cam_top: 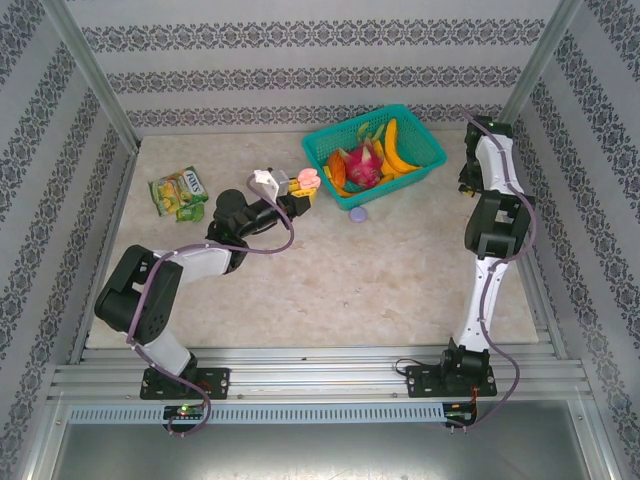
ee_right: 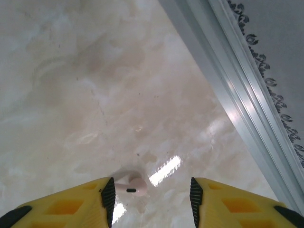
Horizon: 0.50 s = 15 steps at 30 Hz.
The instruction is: Insert wireless bluetooth earbuds into charging case
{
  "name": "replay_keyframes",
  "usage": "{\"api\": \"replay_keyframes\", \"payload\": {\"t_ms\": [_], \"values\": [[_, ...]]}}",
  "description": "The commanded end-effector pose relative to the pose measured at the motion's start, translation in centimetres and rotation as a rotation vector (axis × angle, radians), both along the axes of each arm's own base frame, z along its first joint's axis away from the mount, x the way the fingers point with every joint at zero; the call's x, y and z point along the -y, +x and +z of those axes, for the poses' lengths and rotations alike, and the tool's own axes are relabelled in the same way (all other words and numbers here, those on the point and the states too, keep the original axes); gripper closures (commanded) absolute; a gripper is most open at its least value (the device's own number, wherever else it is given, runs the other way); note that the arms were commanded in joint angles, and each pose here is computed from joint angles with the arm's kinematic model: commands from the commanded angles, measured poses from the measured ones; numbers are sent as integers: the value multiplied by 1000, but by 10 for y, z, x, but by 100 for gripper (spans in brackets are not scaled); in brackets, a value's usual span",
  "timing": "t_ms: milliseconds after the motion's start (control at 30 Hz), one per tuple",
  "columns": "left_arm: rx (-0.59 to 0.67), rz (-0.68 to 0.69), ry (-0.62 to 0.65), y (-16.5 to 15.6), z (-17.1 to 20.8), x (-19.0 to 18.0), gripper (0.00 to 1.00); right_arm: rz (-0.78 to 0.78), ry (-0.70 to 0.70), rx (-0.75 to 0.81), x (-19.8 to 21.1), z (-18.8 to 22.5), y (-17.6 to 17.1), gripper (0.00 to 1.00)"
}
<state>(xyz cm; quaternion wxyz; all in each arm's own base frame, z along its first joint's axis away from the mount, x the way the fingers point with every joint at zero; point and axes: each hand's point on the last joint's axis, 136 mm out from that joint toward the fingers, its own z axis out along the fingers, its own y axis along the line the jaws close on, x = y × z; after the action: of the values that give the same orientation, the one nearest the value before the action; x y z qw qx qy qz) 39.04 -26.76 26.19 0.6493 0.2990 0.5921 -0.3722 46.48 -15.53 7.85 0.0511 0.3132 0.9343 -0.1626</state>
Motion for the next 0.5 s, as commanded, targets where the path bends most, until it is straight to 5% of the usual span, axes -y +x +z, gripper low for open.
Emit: {"api": "replay_keyframes", "payload": {"t_ms": [0,467], "values": [[66,-30,-38,-2,20,6,100,31,-6,-109,0,-6,-22,51],[71,-44,-50,-8,29,5,100,-18,1,-102,12,-29,-54,54]]}}
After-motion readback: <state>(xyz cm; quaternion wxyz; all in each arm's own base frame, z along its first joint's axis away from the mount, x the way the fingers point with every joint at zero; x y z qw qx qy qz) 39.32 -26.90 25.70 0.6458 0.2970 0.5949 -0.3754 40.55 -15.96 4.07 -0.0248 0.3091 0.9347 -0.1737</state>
